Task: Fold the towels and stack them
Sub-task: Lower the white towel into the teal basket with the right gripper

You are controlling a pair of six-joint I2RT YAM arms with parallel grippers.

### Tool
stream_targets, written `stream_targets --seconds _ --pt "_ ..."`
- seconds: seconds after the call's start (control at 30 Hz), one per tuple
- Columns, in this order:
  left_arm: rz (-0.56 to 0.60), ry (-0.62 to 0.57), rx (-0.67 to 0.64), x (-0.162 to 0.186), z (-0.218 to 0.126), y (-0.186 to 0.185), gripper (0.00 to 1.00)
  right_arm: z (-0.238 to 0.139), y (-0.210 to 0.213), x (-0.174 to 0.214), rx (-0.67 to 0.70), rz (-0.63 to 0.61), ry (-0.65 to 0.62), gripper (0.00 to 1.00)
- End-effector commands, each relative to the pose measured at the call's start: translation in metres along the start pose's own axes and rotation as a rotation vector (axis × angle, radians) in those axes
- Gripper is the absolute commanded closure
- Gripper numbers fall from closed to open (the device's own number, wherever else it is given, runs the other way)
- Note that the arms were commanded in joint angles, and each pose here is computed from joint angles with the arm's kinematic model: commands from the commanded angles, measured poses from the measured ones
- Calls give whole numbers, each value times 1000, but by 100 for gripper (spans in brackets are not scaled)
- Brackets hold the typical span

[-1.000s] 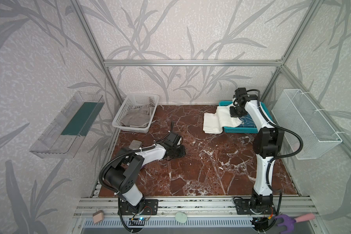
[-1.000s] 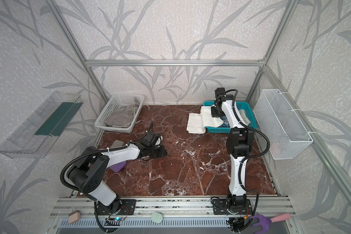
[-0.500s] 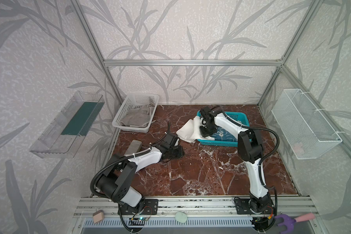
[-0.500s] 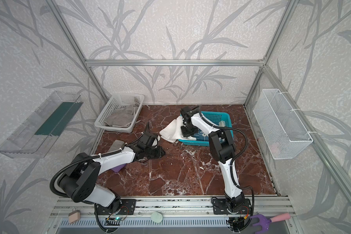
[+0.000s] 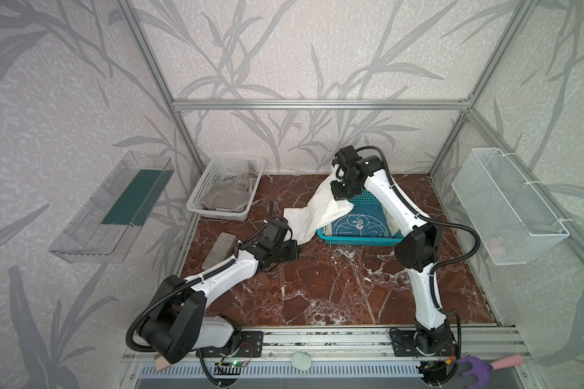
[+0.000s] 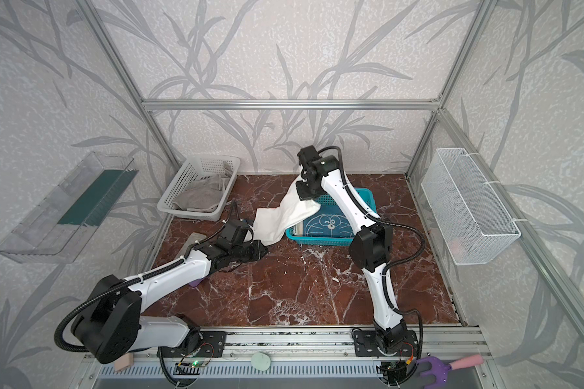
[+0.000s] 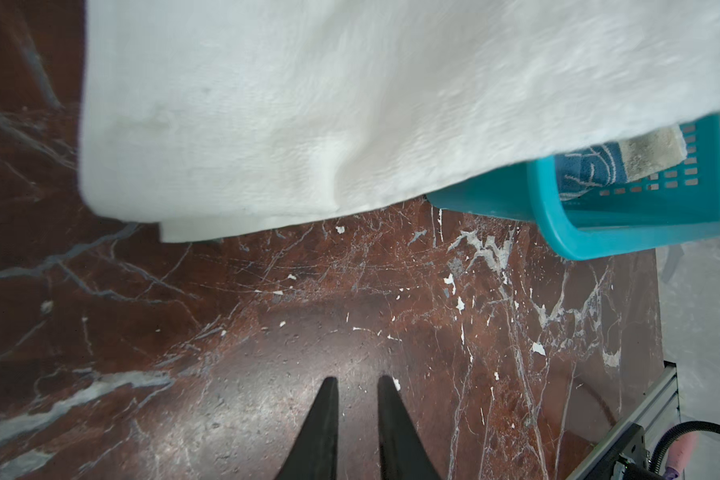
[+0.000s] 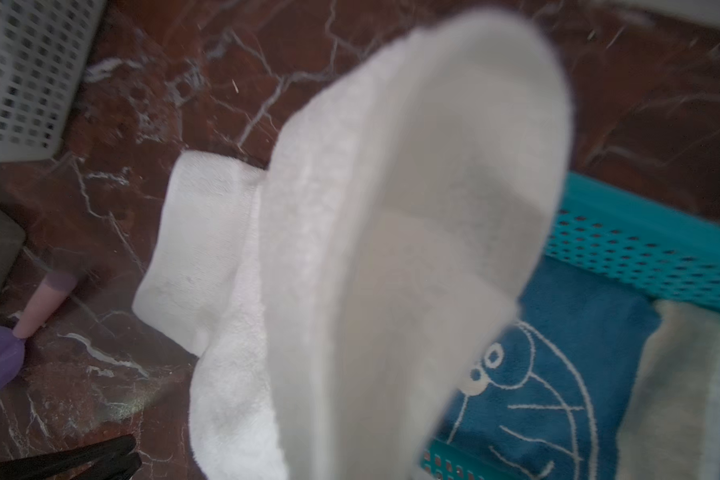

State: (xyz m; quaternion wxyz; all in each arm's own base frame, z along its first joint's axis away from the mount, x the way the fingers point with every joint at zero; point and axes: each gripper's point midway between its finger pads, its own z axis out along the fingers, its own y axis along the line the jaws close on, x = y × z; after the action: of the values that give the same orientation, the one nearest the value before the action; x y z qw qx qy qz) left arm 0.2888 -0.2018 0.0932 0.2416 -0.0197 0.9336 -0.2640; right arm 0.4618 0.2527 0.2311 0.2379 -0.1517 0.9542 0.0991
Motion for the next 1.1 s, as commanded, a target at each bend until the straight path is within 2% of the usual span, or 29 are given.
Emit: stream_targets --seconds 0.0,0.27,0.43,0.77,0.9,1.07 --pt "5 -38 -43 -2 -7 11 79 -28 -14 19 53 -51 87 100" --pt "-7 -31 -73 3 -7 22 79 -43 -40 29 93 -8 123 100" --pt "-11 -33 -90 7 -9 29 79 -51 -56 27 77 39 89 100" --pt "-25 -28 -87 8 -4 30 79 -97 -45 24 -2 13 38 100" --pt "-29 -32 -78 6 -1 29 79 -98 -41 42 -35 -25 110 100" --pt "-34 11 -67 8 5 25 79 -75 -68 70 33 -35 242 100"
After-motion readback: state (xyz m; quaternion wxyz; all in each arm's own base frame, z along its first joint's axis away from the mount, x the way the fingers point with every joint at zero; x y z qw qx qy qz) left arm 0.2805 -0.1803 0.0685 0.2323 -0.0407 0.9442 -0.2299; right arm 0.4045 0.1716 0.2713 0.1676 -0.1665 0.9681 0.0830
